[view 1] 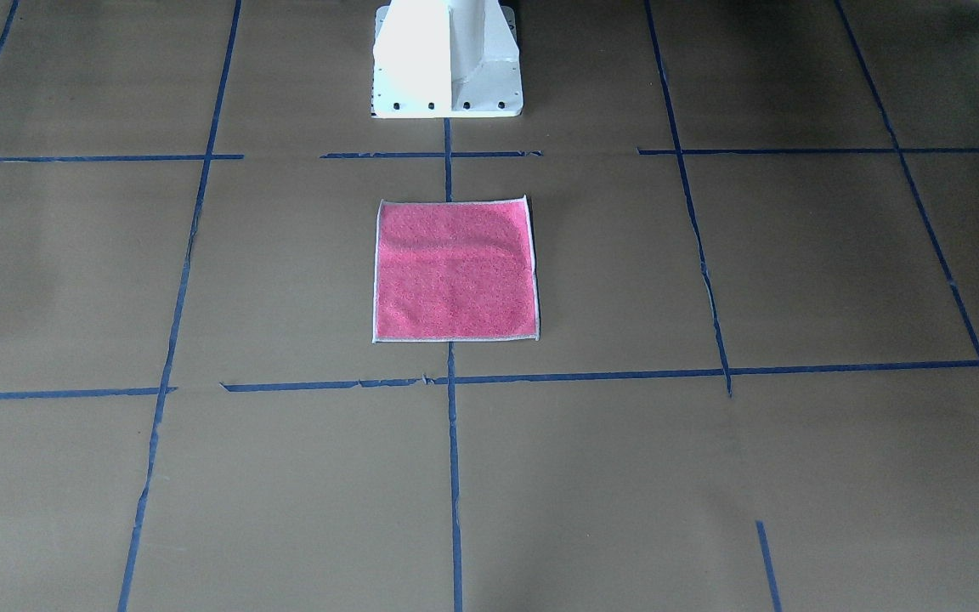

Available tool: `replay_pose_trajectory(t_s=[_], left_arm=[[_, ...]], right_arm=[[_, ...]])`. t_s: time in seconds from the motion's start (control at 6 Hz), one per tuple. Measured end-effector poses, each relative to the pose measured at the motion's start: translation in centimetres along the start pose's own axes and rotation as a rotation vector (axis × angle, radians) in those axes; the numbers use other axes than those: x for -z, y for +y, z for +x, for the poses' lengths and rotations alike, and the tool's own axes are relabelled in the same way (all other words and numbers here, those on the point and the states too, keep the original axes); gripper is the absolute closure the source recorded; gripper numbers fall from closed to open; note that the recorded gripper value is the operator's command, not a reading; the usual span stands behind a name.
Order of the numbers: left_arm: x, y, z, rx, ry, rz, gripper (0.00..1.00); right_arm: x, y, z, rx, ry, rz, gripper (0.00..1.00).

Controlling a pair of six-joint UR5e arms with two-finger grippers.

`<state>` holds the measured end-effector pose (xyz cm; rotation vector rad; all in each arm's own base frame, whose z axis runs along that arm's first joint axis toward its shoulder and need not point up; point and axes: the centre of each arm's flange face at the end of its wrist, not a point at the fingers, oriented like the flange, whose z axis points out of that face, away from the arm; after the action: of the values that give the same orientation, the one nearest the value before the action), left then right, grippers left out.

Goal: Fold towel twice with both arms

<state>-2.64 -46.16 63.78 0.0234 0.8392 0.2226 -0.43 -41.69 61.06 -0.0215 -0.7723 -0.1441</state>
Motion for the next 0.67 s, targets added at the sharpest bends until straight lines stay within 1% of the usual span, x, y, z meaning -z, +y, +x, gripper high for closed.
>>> replay_pose_trajectory(t_s=[0.33, 0.67], left_arm=[[0.25, -0.01, 0.20, 0.001, -0.012, -0.002, 0.00], [-0.02, 0.36, -0.05, 0.005, -0.012, -0.006, 0.00]], right_arm=[[0.09, 0.42, 0.04, -0.006, -0.028, 0.000, 0.00], [0.44, 0.93, -0.23, -0.009, -0.035, 0.007, 0.00]])
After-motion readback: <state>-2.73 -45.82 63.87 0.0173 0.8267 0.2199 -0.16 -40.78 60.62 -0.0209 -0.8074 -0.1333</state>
